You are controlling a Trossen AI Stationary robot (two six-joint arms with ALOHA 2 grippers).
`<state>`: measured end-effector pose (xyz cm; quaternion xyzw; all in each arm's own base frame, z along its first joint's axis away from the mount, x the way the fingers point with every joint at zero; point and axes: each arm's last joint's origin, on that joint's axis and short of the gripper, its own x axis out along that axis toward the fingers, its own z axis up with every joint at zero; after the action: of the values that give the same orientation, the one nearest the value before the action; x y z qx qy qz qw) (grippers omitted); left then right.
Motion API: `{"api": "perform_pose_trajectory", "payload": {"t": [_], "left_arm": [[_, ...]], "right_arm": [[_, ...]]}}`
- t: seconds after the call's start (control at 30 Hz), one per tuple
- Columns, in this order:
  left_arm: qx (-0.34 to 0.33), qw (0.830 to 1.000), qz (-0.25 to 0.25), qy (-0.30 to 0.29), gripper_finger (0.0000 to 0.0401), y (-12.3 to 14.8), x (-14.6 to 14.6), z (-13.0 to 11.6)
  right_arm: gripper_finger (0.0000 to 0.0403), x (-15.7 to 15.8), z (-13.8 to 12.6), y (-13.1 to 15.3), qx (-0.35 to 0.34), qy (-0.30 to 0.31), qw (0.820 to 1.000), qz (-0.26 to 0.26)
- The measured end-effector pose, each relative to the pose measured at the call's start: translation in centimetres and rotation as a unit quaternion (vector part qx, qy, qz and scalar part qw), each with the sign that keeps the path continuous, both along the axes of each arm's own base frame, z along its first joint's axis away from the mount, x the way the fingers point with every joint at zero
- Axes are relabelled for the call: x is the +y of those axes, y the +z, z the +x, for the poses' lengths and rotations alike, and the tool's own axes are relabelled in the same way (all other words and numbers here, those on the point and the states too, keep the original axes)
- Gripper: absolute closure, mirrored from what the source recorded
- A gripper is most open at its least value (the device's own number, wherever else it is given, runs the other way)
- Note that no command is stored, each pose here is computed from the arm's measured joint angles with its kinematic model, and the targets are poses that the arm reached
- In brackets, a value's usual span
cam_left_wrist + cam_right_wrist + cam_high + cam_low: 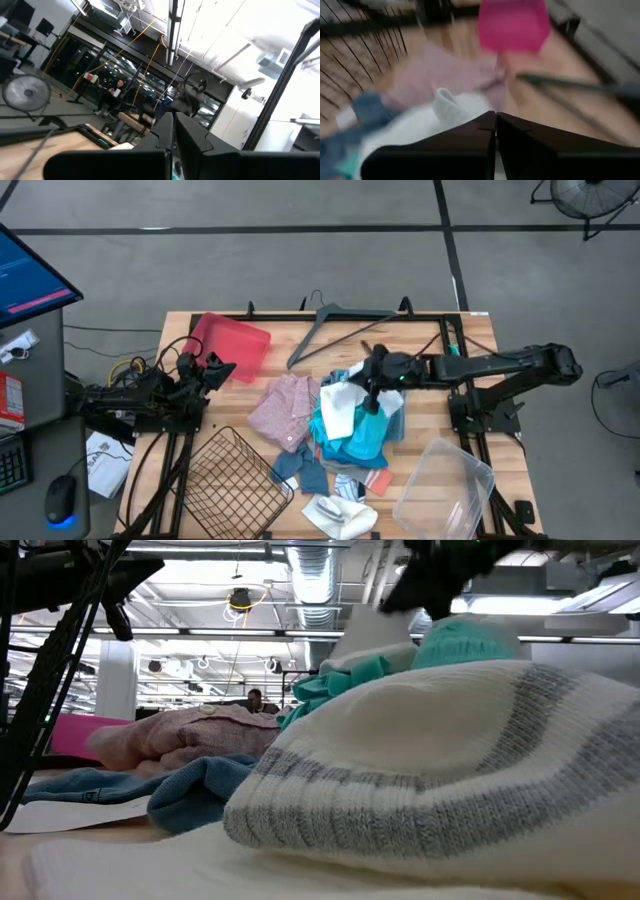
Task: Pick & Place Cloths
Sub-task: Put the white shorts into the black wire basket
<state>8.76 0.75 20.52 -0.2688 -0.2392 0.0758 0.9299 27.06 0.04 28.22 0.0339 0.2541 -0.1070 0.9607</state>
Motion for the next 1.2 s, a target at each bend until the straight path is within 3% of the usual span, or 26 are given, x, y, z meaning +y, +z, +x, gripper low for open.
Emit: {"api": "perform_pose_trajectory", "payload": {"t": [0.23,0.47,0.7,0.97,1.2], "left_arm": [[-0.043,0.999,-0.017,-0.016,0.0382,1.3,0.0,-0.2],[-0.009,0.997,0.077,-0.009,0.0292,6.8,-0.2,1.4],[0.092,0.982,0.165,-0.013,0.0176,10.5,-0.5,7.9],[0.217,0.96,0.17,-0.044,0.0105,8.1,-0.2,16.5],[0.264,0.946,0.17,-0.076,0.0079,6.1,-0.3,20.9]], "right_arm": [[0.0401,0.0,-0.2,5.3,-0.073,0.019,0.996,-0.036],[0.0402,0.0,-0.1,6.6,-0.09,0.023,0.994,-0.049],[0.0402,0.0,-0.1,6.6,-0.092,0.023,0.994,-0.049],[0.0403,0.0,0.0,6.8,-0.101,0.023,0.993,-0.049],[0.0403,0.0,0.0,6.8,-0.102,0.023,0.993,-0.049]]}}
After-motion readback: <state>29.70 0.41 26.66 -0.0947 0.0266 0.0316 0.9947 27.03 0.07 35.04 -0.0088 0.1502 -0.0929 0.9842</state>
